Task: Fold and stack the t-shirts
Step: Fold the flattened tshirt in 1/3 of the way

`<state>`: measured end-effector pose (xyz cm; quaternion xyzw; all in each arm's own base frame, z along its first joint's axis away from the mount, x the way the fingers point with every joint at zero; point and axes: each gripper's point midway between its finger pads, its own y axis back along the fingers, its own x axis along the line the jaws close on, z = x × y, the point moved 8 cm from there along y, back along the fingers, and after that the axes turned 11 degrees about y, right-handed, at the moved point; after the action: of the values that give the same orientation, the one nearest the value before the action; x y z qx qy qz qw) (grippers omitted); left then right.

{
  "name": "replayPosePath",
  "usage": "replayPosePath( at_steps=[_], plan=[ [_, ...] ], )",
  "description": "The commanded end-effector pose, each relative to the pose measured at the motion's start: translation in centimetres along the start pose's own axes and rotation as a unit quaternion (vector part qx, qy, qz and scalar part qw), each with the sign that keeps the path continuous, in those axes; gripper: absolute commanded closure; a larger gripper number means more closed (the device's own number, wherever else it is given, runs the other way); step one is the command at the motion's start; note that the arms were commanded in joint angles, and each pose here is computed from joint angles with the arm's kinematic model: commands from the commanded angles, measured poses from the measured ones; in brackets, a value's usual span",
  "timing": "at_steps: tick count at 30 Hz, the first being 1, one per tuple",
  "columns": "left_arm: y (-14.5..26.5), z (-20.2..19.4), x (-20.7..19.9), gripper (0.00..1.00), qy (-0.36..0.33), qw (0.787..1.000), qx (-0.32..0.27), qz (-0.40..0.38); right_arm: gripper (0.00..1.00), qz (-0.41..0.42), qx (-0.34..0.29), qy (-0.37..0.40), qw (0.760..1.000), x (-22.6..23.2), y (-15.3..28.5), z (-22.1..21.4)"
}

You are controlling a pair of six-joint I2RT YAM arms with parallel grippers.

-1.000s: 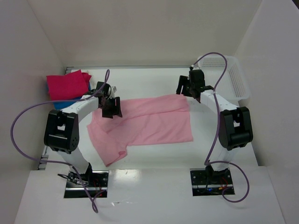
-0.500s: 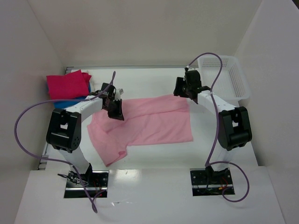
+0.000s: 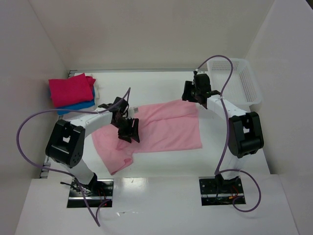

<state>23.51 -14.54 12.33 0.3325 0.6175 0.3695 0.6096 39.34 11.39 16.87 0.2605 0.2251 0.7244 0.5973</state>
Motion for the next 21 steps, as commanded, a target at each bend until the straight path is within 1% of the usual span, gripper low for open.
replayPosePath(
  at_steps=[1, 3, 6, 7, 9, 10, 11, 14, 17, 21],
  plan=[
    [3.0, -0.6, -1.4, 0.23, -0.009, 0.999, -0.044, -0.001, 0.39, -0.006, -0.019, 0.006, 1.0, 0.1, 0.8, 0.8],
    [4.6, 0.5, -2.1, 0.21, -0.01, 0.996, -0.091, 0.006, 0.39, -0.006, -0.019, 0.006, 1.0, 0.1, 0.8, 0.8],
    [7.1, 2.4, -2.1, 0.21, 0.014, 0.985, -0.169, 0.022, 0.39, -0.002, -0.019, 0.009, 1.0, 0.5, 0.8, 0.8],
    [7.8, 3.5, -1.4, 0.21, 0.032, 0.978, -0.202, 0.039, 0.39, -0.002, -0.022, 0.008, 1.0, 0.5, 1.0, 1.0],
    [9.0, 4.7, -0.3, 0.21, 0.061, 0.967, -0.244, 0.051, 0.39, -0.002, -0.023, 0.008, 1.0, 0.5, 1.1, 1.0],
    [10.0, 5.4, 0.7, 0.23, 0.09, 0.954, -0.277, 0.064, 0.39, -0.002, -0.023, 0.008, 1.0, 0.5, 1.1, 1.0],
    [10.7, 5.8, 1.5, 0.23, 0.111, 0.946, -0.296, 0.076, 0.39, -0.002, -0.023, 0.008, 1.0, 0.5, 1.1, 1.0],
    [11.8, 6.8, 3.7, 0.23, 0.151, 0.922, -0.34, 0.107, 0.39, -0.006, -0.027, 0.013, 1.0, 0.4, 1.5, 1.0],
    [12.6, 7.6, 6.2, 0.23, 0.2, 0.896, -0.38, 0.116, 0.39, -0.006, -0.025, 0.013, 1.0, 0.3, 1.5, 0.8],
    [12.0, 8.3, 8.8, 0.23, 0.237, 0.889, -0.378, 0.103, 0.39, -0.006, -0.025, 0.013, 1.0, 0.3, 1.5, 0.8]
  ],
)
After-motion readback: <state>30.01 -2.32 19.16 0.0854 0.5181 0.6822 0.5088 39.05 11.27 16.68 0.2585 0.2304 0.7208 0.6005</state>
